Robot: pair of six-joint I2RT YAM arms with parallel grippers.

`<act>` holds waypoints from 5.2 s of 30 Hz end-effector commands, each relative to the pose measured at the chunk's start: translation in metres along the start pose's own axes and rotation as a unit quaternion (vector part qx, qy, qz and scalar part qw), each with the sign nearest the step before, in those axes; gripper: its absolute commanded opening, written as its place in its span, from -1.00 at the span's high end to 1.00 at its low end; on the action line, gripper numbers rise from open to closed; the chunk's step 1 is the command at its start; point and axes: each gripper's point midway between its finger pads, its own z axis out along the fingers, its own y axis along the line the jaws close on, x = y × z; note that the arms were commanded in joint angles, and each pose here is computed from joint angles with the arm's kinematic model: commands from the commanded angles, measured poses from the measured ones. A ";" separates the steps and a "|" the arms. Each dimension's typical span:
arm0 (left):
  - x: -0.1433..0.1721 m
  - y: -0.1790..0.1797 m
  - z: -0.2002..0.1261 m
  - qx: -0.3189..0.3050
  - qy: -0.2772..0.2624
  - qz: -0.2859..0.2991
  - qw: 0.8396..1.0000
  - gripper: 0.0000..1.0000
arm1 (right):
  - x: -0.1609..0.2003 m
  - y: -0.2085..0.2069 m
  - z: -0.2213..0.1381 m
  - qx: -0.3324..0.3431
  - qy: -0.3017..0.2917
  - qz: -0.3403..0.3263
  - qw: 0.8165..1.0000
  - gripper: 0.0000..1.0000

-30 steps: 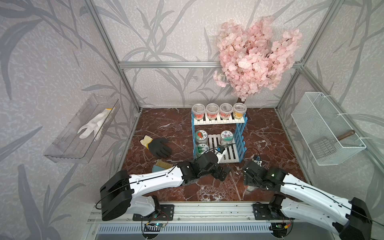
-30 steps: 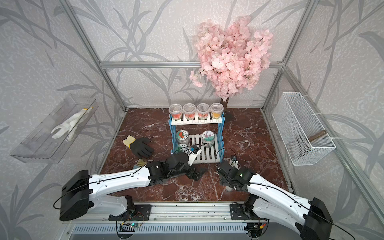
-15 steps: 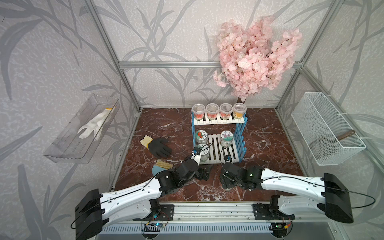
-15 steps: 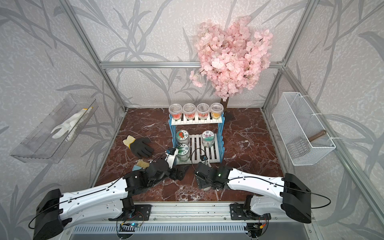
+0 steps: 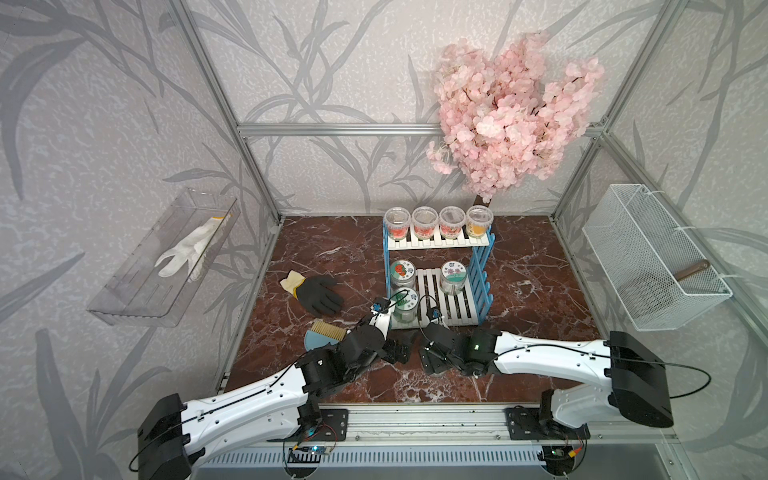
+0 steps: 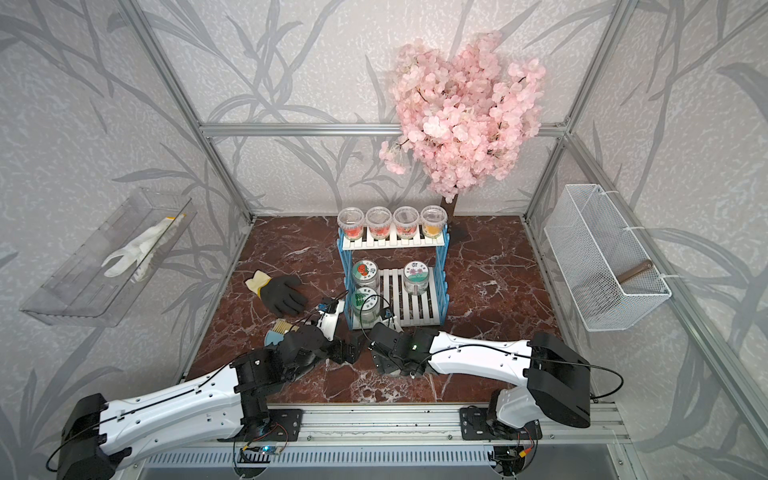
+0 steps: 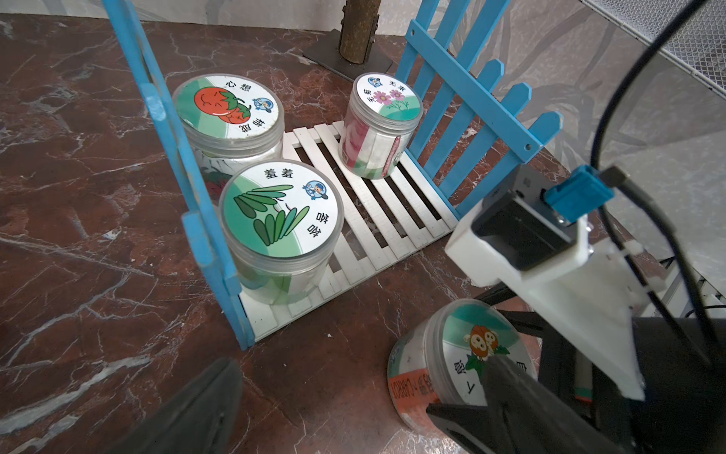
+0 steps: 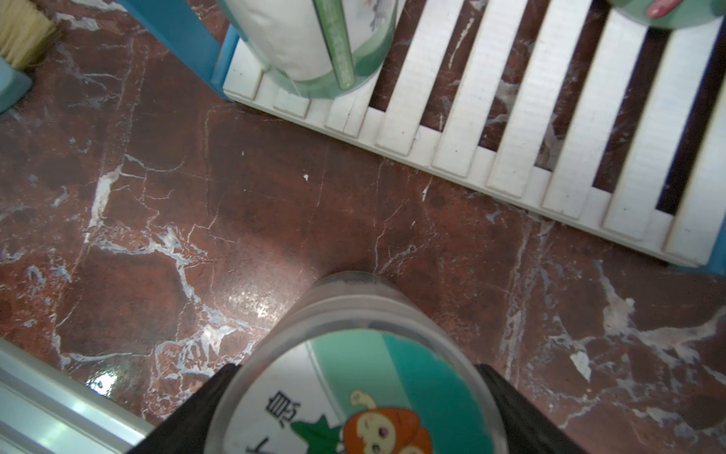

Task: Place the seed container on the shelf
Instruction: Move the seed jar to the center of the board, then pick up the seed jar at the center of the board, then place the seed jar on the shelf.

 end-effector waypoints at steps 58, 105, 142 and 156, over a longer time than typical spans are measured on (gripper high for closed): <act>0.092 -0.079 0.059 0.182 0.195 0.302 0.915 -1.00 | -0.005 -0.076 -0.053 -0.208 -0.222 0.061 0.951 -0.91; -0.007 -0.072 -0.048 0.274 0.093 0.247 0.925 -0.74 | -0.041 0.072 -0.113 -0.366 -0.360 -0.358 0.780 -0.91; -0.031 -0.024 -0.039 0.136 -0.016 0.102 0.985 -1.00 | -0.058 -0.022 -0.052 -0.153 -0.352 -0.151 0.911 -0.61; -0.017 0.007 -0.021 0.058 -0.004 0.006 0.998 -1.00 | -0.068 -0.063 -0.043 -0.069 -0.369 -0.032 0.926 -0.61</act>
